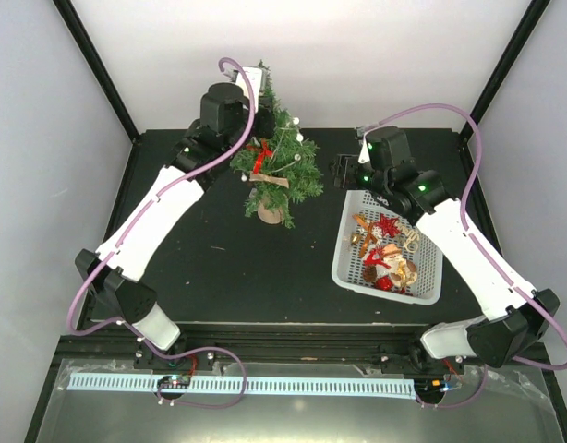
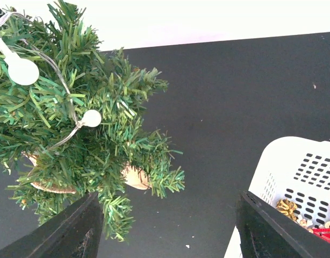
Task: Decorate the small christmas tree
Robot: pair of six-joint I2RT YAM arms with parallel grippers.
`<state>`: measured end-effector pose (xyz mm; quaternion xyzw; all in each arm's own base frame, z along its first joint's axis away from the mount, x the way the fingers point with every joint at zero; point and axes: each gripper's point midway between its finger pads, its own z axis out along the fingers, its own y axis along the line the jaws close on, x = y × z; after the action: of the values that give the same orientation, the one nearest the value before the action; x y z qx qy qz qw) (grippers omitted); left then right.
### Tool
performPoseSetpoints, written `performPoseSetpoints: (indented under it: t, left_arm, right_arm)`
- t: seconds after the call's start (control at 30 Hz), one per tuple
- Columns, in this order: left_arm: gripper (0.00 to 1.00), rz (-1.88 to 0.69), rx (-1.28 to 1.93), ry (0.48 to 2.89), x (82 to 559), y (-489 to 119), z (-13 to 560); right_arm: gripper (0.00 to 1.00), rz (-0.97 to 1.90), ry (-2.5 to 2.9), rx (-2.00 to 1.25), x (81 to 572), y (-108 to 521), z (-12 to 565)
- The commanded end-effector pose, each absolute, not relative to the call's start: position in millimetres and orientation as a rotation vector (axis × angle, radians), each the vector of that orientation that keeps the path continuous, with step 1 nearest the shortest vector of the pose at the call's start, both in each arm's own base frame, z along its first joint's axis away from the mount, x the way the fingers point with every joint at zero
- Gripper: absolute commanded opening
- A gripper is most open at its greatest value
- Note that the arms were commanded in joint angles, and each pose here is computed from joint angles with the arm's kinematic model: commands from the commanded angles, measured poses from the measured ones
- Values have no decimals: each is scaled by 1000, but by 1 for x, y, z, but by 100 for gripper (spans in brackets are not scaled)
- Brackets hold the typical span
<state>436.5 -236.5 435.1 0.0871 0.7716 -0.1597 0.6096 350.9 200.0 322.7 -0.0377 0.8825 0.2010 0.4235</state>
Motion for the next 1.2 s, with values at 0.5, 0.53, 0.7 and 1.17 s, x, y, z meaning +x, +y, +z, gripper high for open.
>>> performPoseSetpoints:
  t: [0.5,0.53,0.7,1.17]
  left_arm:
    - [2,-820,790,1690,414,-219,463]
    - [2,-842,833,1684,410,-221,463]
    - [2,-1011,991,1655,383,-233,454]
    - [2,-1169,1032,1606,366,-233,461]
  right_arm:
    - [68,535,2209,-83,353,202,313]
    - [68,537,2210,-83,353,203,312]
    - [68,541,2224,-83,355,205,308]
    - [68,546,2240,-93,354,207,303]
